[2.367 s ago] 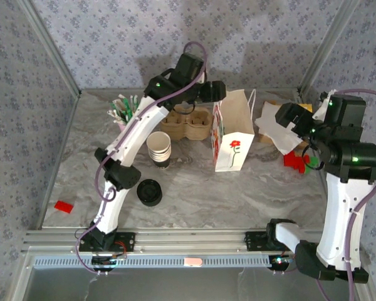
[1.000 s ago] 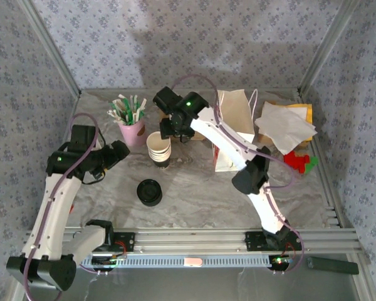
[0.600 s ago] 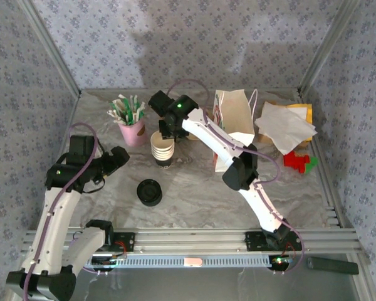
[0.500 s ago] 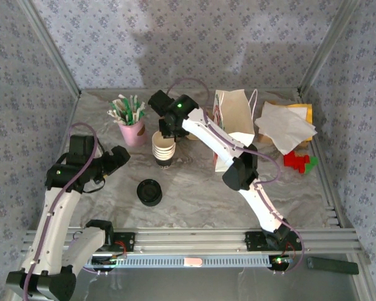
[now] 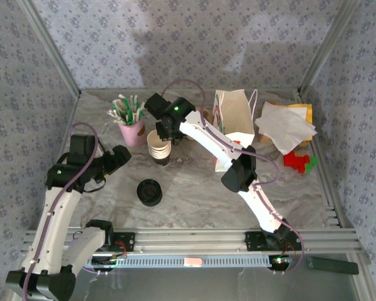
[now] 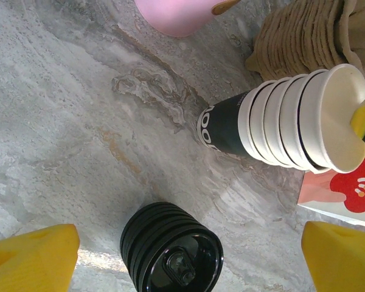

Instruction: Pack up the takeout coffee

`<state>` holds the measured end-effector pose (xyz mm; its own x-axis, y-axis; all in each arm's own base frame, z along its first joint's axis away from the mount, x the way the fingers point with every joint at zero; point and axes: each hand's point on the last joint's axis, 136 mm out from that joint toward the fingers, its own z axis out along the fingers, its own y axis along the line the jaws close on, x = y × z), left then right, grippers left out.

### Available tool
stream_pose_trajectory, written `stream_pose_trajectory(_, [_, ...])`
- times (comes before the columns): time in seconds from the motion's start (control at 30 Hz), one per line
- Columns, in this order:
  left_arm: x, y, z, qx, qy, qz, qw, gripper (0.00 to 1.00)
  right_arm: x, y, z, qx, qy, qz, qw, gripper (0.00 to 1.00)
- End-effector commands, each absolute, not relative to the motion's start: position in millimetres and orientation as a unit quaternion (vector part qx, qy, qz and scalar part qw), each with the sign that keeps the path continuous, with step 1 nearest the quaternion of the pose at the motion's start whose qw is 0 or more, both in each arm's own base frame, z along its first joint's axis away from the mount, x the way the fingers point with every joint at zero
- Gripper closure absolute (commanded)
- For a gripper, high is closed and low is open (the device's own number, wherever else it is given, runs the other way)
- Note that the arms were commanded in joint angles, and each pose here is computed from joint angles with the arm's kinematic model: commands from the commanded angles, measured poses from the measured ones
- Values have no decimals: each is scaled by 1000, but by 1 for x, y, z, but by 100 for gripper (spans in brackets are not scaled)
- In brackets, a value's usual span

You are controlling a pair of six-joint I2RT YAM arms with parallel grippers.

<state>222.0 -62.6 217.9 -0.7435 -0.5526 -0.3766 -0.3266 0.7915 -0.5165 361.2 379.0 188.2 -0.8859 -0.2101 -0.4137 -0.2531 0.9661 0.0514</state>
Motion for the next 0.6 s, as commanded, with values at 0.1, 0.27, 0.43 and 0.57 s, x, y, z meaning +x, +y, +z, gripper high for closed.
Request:
stream_pose_trajectory(0.1, [223,-63,232,-249,901,-222,279,6,352,373,221,-151,959,52,235,68])
stream_pose_trajectory(0.27, [230,-66,233,-246,904,-221,272,6,351,374,225,-159,956,52,241,64])
stream_pose_trajectory(0.43, [238,-71,232,-237,909,-219,264,6,351,376,221,-165,956,51,237,67])
stream_pose_trajectory(0.57, [243,-76,234,-227,913,-215,262,6,352,375,215,-168,957,46,232,68])
